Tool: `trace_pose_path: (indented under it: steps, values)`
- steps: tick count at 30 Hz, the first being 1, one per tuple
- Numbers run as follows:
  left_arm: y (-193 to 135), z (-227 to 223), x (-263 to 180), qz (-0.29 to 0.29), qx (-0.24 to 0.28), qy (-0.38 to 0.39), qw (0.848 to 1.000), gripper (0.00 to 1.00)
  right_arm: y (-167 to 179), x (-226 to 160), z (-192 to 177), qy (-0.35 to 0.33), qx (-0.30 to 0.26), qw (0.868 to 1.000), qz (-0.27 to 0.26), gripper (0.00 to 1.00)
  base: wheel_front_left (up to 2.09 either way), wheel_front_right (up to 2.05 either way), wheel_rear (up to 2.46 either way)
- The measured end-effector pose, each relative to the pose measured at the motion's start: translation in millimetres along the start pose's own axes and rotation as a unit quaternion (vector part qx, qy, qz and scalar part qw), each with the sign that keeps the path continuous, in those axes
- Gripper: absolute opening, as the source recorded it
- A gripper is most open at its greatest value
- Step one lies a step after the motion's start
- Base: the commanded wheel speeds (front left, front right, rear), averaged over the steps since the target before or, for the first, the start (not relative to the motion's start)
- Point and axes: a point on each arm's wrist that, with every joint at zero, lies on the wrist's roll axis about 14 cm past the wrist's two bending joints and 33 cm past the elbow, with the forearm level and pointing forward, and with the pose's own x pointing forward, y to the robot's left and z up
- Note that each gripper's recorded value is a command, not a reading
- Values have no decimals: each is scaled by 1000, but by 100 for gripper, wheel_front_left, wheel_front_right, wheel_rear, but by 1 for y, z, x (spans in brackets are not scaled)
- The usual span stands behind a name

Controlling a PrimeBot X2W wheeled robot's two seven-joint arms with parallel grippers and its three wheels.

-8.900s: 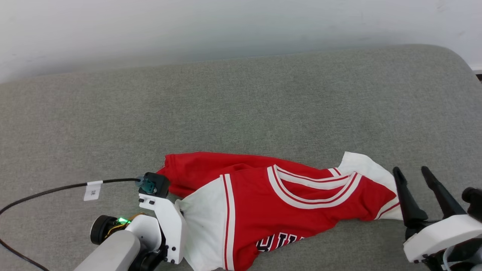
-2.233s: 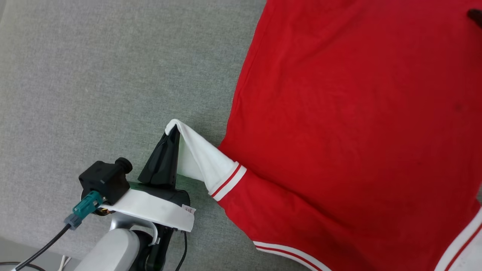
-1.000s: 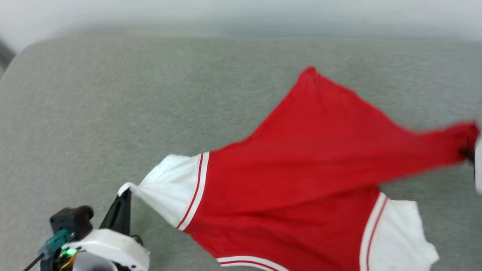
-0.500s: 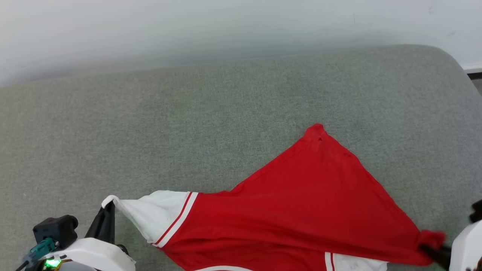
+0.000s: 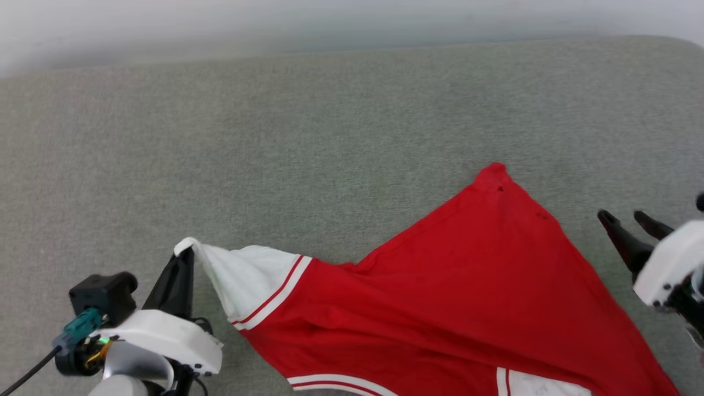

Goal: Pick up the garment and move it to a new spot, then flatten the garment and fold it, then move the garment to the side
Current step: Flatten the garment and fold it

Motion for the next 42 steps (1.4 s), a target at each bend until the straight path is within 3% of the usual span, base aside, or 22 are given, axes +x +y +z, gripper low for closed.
trace_pose_path:
  steps: [6, 18, 19, 20, 21, 22, 32, 38, 42]
  values:
    - [-5, 4, 10, -9, 2, -10, 1000, 0, 36, 50, -5, 89, -37, 994, 50, 100, 0, 0, 0]
    - [13, -9, 16, 18, -11, -6, 1000, 0, 81, 112, -39, 250, -87, 959, 97, 100, 0, 0, 0]
    - [15, -11, 16, 21, -12, -5, 1000, 0, 82, 114, -43, 266, -85, 955, 96, 74, 0, 0, 0]
    - [17, -12, 16, 23, -12, -4, 1000, 0, 81, 115, -47, 280, -86, 952, 94, 14, 0, 0, 0]
    - [18, -13, 17, 24, -12, -3, 1000, 0, 81, 117, -48, 285, -89, 950, 93, 14, 0, 0, 0]
    - [19, -13, 18, 25, -12, -3, 1000, 0, 81, 119, -49, 286, -87, 950, 91, 0, 0, 0, 0]
    - [22, -13, 18, 28, -14, -5, 1000, 0, 85, 115, -43, 280, -91, 951, 91, 0, 0, 0, 0]
    - [25, 20, 17, 17, 6, -42, 999, 0, 86, 101, -7, 207, -107, 969, 86, 0, 0, 0, 0]
    - [16, 75, 23, -11, 24, -98, 995, 0, 83, 80, 41, 120, -109, 984, 75, 0, 0, 0, 0]
